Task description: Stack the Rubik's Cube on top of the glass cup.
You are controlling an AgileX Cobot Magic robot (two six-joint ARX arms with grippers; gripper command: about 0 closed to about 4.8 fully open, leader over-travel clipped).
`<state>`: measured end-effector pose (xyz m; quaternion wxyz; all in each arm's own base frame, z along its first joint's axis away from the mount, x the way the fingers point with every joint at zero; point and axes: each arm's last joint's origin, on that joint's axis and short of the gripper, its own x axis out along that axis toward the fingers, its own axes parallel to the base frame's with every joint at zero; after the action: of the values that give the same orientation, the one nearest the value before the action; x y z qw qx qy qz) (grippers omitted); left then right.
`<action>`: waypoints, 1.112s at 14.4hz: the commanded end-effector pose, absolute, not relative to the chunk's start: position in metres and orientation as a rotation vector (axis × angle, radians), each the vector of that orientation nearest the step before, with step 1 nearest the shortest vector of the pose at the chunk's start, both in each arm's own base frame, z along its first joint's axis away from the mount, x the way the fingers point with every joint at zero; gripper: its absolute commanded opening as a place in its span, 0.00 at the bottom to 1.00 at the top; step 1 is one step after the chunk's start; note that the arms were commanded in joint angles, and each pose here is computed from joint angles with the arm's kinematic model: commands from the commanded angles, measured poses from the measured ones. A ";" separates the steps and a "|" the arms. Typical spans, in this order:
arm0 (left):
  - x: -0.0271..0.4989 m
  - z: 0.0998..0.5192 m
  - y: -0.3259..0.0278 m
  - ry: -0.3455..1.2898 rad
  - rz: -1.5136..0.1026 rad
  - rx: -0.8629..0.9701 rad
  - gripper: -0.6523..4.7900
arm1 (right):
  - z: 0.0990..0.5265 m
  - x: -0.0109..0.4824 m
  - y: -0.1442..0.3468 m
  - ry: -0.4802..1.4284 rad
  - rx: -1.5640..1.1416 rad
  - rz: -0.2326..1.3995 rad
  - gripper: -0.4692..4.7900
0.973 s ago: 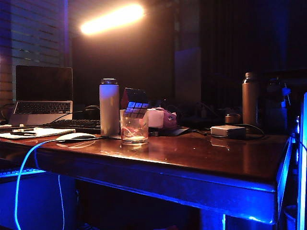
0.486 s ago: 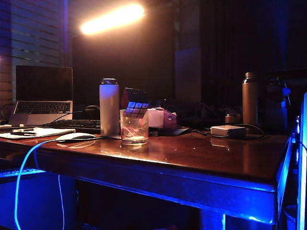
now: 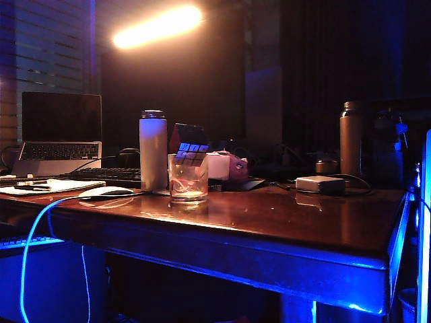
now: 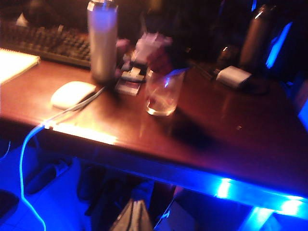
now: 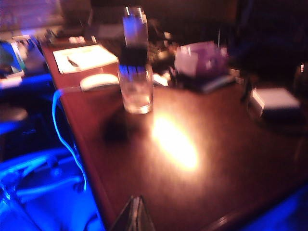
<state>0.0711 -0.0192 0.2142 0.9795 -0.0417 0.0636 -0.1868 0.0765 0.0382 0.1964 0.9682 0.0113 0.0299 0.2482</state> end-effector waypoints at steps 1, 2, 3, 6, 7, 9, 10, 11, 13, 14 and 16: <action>0.079 0.199 -0.020 0.110 -0.351 -0.088 0.11 | 0.190 0.079 0.040 0.058 0.026 0.507 0.09; 0.083 0.190 -0.021 0.112 -0.346 -0.085 0.11 | 0.187 0.080 0.039 0.069 0.018 0.485 0.09; 0.087 0.177 -0.021 0.128 -0.333 -0.083 0.11 | 0.182 0.081 0.039 0.081 0.009 0.463 0.09; 0.093 0.152 -0.022 0.160 -0.337 -0.053 0.11 | 0.159 0.085 0.040 0.151 -0.007 0.435 0.09; 0.093 0.149 -0.022 0.170 -0.334 -0.018 0.11 | 0.151 0.086 0.041 0.176 -0.012 0.434 0.09; 0.093 0.149 -0.022 0.157 -0.343 0.032 0.11 | 0.150 0.087 0.040 0.171 -0.014 0.410 0.09; 0.093 0.149 -0.022 0.157 -0.343 0.036 0.11 | 0.150 0.087 0.040 0.170 -0.014 0.407 0.09; 0.093 0.149 -0.022 0.157 -0.340 0.036 0.11 | 0.150 0.087 0.040 0.170 -0.014 0.407 0.09; 0.093 0.150 -0.022 0.155 -0.341 0.036 0.12 | 0.150 0.087 0.040 0.170 -0.014 0.412 0.09; 0.093 0.150 -0.022 0.155 -0.341 0.036 0.12 | 0.150 0.087 0.040 0.170 -0.013 0.414 0.09; 0.093 0.150 -0.022 0.155 -0.341 0.036 0.12 | 0.150 0.087 0.040 0.170 -0.013 0.415 0.09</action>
<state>0.0933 -0.0222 0.1531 0.9829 0.0158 0.0690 -0.1699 0.0869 0.0403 0.1519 0.9755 -0.0045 0.0799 0.2048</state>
